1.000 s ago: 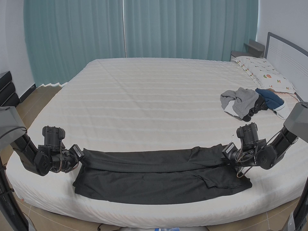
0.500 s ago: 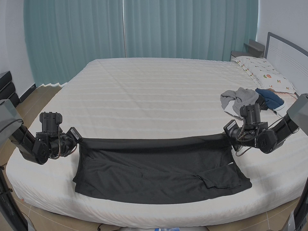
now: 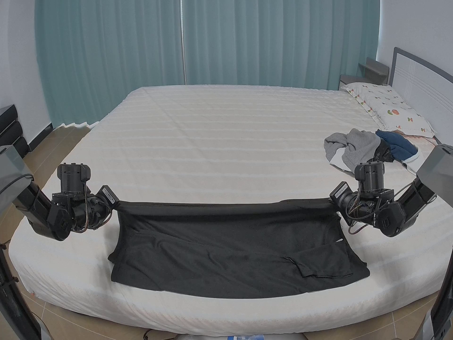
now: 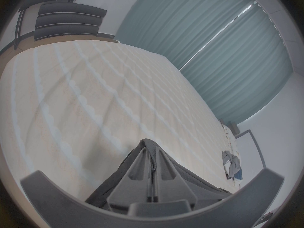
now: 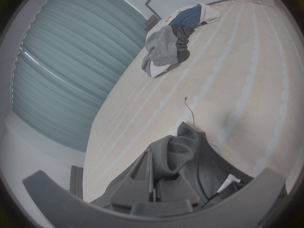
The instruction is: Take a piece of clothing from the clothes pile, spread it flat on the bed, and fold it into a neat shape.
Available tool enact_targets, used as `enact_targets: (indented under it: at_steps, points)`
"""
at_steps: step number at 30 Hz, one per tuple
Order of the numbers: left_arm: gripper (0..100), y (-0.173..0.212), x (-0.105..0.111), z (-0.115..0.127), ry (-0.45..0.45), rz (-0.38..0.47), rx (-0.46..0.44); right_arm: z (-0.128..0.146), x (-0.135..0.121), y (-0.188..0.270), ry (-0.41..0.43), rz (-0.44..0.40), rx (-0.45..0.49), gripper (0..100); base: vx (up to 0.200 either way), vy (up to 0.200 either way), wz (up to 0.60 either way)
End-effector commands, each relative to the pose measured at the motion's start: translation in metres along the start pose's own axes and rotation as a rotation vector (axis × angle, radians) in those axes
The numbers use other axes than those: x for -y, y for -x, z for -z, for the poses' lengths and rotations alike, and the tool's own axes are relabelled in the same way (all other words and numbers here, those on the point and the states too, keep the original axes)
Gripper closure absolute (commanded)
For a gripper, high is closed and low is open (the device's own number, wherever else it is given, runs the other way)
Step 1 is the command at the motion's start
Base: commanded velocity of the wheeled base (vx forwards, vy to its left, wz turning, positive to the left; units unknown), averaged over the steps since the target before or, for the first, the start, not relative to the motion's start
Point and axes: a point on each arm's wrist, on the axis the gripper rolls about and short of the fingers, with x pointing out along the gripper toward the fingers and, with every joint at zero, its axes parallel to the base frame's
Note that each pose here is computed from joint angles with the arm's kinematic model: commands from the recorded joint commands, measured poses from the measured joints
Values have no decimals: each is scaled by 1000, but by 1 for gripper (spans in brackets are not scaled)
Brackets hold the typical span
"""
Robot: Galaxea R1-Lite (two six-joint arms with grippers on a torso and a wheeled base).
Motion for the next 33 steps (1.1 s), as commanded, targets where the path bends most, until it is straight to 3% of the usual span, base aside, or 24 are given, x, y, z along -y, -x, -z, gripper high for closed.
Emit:
enact_targets:
  at_steps: [1,3,7,23,24,26,27,33]
  points:
    - [100,4,-9,10,-41,-29,-32,8,13,8,37,44,-31,100,0,0,0]
    - [100,10,-22,24,-121,-72,-83,15,24,16,68,74,-65,100,0,0,0]
    - [100,12,-31,34,-162,-102,-125,20,32,16,89,103,-86,100,0,0,0]
    - [100,22,-43,59,-172,-147,-213,32,52,14,129,178,-133,100,0,0,0]
    - [0,23,-44,59,-171,-149,-212,32,52,15,130,177,-131,100,0,0,0]
    - [0,23,-43,59,-168,-147,-211,31,51,16,128,172,-127,100,0,0,0]
    - [0,23,-43,58,-168,-148,-210,30,50,17,129,170,-126,0,0,0,0]
    - [0,30,-37,49,-164,-123,-168,25,46,28,115,149,-111,0,0,0,0]
